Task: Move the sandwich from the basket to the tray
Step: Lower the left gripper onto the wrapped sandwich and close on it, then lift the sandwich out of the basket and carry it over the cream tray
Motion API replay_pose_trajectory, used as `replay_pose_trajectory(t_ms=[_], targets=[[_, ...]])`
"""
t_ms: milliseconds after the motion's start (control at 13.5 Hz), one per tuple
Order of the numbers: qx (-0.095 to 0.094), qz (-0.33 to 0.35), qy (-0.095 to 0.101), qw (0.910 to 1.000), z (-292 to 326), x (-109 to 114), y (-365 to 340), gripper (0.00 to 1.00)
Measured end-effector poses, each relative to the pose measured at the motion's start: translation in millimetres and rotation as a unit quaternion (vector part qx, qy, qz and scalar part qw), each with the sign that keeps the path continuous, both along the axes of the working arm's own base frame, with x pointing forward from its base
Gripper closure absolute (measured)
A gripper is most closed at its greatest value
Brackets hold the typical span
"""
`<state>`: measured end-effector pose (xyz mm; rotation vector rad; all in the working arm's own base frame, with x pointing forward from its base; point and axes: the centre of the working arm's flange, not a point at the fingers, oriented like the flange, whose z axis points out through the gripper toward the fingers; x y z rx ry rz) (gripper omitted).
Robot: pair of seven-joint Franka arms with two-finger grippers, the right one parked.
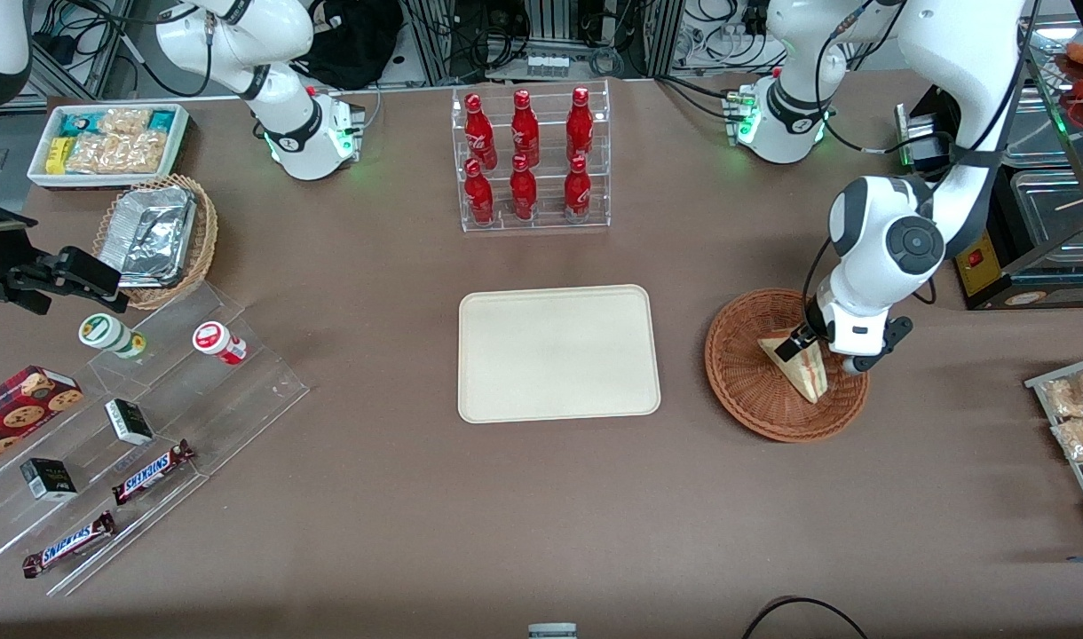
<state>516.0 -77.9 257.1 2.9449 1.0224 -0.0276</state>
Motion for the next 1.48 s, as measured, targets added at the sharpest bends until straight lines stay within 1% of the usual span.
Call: replay_pose_trajectory(t_ms=[74,148,221,295,369,443,517,664,738,812,886,1034,1107,1181,1255,1477], targets=[[0.0,0.0,0.001,1.0,-2,0,0,0.07],[0.0,0.0,0.002,1.0,-3,0,0,0.07],[0.0,0.0,0.002,1.0,-3,0,0,0.13],[0.0,0.0,0.001,1.0,-3,0,0,0.26],[0.0,0.0,0.0,1.0,-1,1,0,0.36],[-0.001,0.0,-0.003,1.0,1,3,0,0.49],[-0.001,0.0,-0.006,1.0,4,4,-1,0.59],[-0.001,0.0,-0.008,1.0,10,7,-1,0.76],[0.0,0.0,-0.005,1.0,15,9,-1,0.82],[0.002,0.0,0.003,1.0,23,12,-1,0.83],[0.005,-0.003,0.019,0.9998,36,17,-3,0.83],[0.011,-0.023,0.058,0.998,70,27,-13,0.84],[0.013,-0.037,0.074,0.9965,88,32,-23,0.85],[0.015,-0.051,0.082,0.9952,102,34,-36,0.85],[0.016,-0.068,0.084,0.9941,110,34,-53,0.86],[0.019,-0.119,0.09,0.9886,102,22,-110,0.86]])
